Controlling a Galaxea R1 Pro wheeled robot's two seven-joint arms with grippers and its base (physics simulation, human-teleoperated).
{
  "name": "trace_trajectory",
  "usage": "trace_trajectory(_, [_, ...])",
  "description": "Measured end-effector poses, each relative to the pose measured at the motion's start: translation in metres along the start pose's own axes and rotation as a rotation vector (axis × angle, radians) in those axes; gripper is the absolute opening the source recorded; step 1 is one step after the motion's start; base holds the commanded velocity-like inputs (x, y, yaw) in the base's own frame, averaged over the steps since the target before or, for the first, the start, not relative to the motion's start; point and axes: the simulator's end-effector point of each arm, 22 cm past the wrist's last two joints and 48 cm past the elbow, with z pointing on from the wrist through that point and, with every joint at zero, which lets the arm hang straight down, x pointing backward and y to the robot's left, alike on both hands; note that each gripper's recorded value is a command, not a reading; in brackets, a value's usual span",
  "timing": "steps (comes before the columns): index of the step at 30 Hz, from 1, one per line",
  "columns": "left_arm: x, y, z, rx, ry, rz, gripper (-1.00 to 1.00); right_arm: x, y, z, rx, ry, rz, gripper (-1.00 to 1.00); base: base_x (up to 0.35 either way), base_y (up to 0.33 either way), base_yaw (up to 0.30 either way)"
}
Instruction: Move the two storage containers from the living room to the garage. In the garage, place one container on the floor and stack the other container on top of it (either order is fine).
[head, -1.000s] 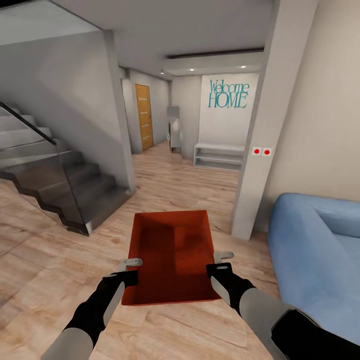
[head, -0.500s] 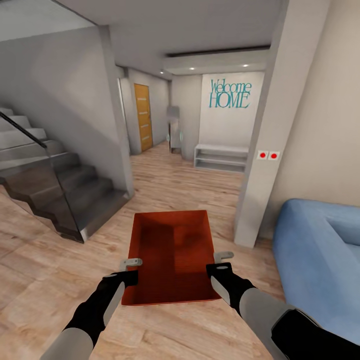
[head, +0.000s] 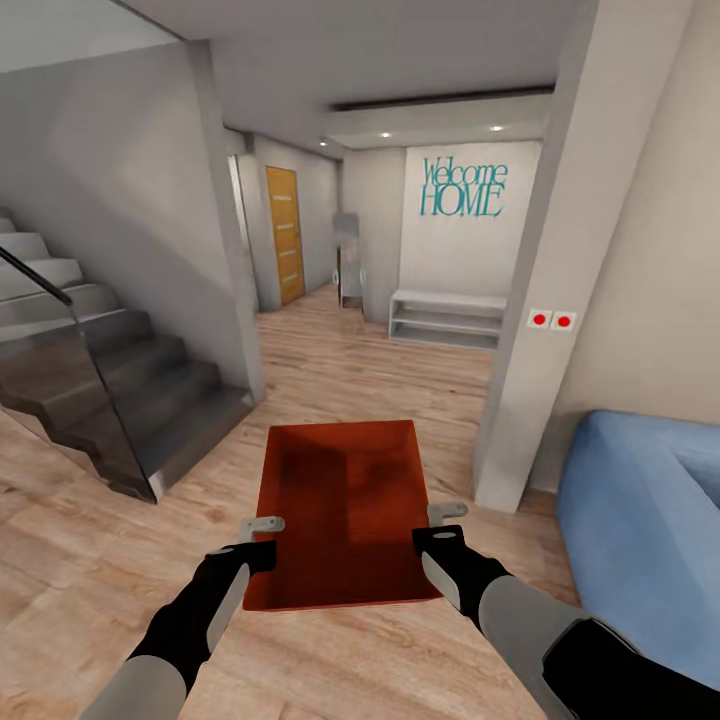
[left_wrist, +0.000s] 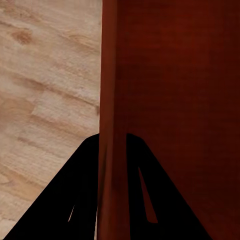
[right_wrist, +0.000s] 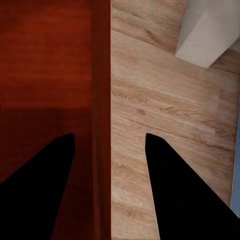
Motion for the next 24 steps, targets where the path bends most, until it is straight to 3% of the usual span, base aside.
trace_trajectory(24, [0.0000, -0.0003, 0.0000, 0.000, 0.000, 0.000, -1.00, -0.0001, -0.0003, 0.0001, 0.000, 0.000, 0.000, -1.00, 0.322, 0.000, 0.000])
